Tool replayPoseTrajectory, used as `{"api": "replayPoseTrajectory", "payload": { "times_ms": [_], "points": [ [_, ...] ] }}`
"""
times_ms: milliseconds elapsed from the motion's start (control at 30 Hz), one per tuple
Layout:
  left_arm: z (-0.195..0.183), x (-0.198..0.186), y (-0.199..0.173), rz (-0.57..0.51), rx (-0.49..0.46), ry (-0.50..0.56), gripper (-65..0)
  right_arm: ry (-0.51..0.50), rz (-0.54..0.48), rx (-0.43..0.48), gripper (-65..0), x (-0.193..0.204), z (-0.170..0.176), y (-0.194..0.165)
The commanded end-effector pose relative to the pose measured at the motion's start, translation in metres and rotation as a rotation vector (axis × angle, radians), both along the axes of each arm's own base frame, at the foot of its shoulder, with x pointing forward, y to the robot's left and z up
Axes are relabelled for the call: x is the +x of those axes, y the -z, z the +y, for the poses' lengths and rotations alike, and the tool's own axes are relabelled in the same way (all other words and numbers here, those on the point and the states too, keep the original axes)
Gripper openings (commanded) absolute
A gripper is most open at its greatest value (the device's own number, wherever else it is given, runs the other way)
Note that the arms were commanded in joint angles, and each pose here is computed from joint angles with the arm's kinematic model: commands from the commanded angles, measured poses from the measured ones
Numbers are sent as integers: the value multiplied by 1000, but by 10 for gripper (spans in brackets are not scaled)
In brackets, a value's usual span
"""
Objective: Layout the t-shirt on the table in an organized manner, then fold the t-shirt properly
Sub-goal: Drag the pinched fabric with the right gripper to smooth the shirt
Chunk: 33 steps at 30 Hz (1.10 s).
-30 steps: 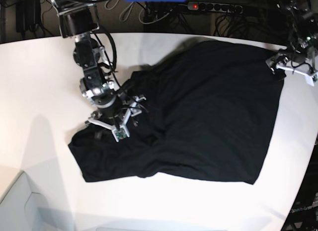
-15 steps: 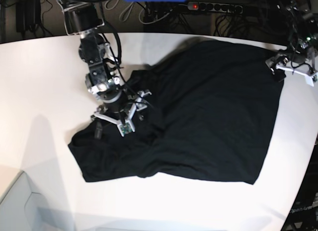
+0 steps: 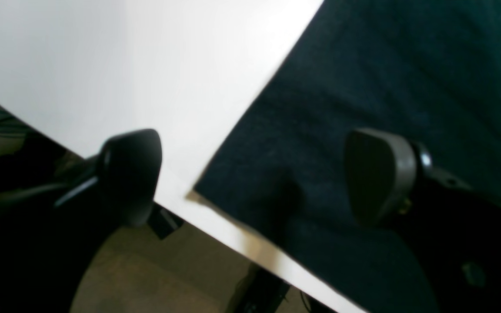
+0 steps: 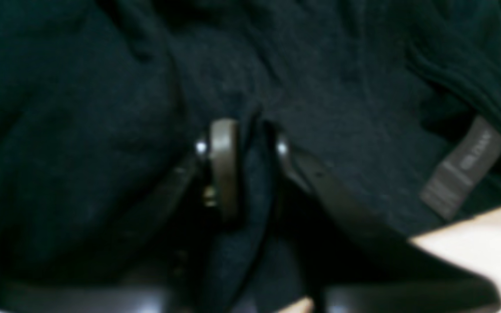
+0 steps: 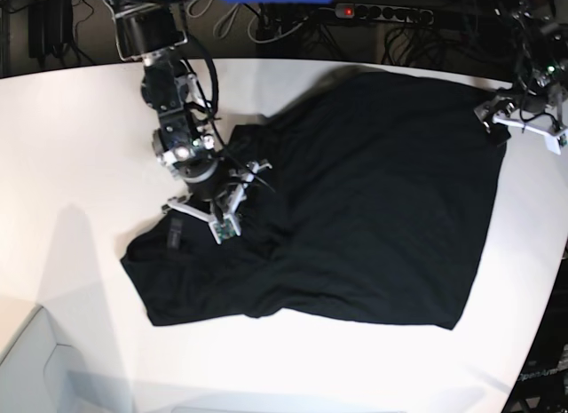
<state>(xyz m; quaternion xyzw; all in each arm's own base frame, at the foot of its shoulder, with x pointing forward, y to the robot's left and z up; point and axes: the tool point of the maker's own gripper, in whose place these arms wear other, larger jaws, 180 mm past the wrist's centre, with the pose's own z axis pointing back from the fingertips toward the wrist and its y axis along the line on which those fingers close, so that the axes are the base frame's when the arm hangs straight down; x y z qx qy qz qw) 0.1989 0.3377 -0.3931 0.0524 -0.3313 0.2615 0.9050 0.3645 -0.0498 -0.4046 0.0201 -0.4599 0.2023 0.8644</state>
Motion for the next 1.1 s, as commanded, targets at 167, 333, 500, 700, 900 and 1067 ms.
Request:
{"api": "replayPoseTrajectory", "payload": {
  "times_ms": [167,333,500,700,900,1067],
  "points": [
    [5,13,-16,-54,25,8,0,21,-233,52,-650,-13,-7,-85],
    [2,31,-40,-127,49,25,0,224,-223,82,-650,-56,-59,-91],
    [-10,53,-65,-226,41,38,0,423,-121,99,-650,-115,-96,-69],
    [-45,92,-76,-324,-68,95,0,498,13,196,-650,-169,-104,-41],
    [-112,124,-29,-222,-198,235,0,559,72,189,-650,-198,-122,-30],
    [-125,125,18,-72,-184,277,0,552,127,156,-650,-221,-126,-22]
  ]
}}
